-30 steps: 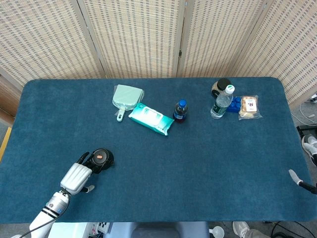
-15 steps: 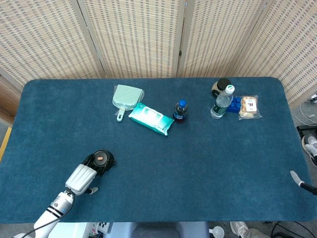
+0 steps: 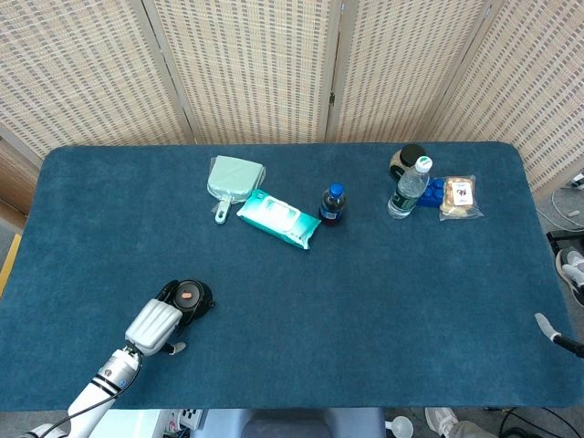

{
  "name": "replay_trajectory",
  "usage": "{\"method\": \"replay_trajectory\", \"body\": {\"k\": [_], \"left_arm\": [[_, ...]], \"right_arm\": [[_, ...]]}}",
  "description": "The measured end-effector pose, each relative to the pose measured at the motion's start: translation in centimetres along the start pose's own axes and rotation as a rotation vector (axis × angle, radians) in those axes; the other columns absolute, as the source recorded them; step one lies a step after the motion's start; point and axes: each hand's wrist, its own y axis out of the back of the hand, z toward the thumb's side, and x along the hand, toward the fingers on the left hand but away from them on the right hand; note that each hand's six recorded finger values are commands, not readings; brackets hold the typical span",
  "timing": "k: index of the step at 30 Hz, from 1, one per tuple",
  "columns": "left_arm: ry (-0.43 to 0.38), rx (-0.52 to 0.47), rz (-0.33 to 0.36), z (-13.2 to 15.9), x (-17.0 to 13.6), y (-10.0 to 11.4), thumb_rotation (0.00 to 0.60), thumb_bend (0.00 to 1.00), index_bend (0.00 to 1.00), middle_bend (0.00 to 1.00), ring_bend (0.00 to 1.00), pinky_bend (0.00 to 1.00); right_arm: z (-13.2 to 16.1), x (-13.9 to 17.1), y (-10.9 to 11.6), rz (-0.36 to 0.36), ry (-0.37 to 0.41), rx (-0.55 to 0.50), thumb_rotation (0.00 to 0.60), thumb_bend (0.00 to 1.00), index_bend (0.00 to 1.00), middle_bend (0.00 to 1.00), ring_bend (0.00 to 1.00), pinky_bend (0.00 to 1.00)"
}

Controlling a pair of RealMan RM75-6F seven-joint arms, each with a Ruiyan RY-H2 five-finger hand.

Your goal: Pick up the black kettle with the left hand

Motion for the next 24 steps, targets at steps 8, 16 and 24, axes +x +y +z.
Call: {"method": "replay_trajectory", "body": {"k": [8,16,24], "left_arm": [[-0.005,-0.028,0.035,0.4,0.6,1.2,0.6,0.1,0.87,0.93,0.75,0.02],[0.009,-0.115,0.076,0.4,0.8,2.7,0.328,0.09,0.93,0.98,0.8,0.02],[0.052,-0.195,0.1,-0.3,0.0,3.9,0.196,0.07,0.96,1.0,0.83,0.02]], "right_arm": [[-0.1,-0.3,-0.1,0.0,0.002,0.0,0.6,0.2,0.2,0.28,0.14,0.16],[-0.2,-0.5,-0.4,0.005,0.001,-0.003,0.6,0.2,0.2,0.28,0.14,0.16],[0.0,-0.9,-0.5,0.006,0.014,-0.007,0.6,0.2,0.2,0.28,0.14,0.16]]}}
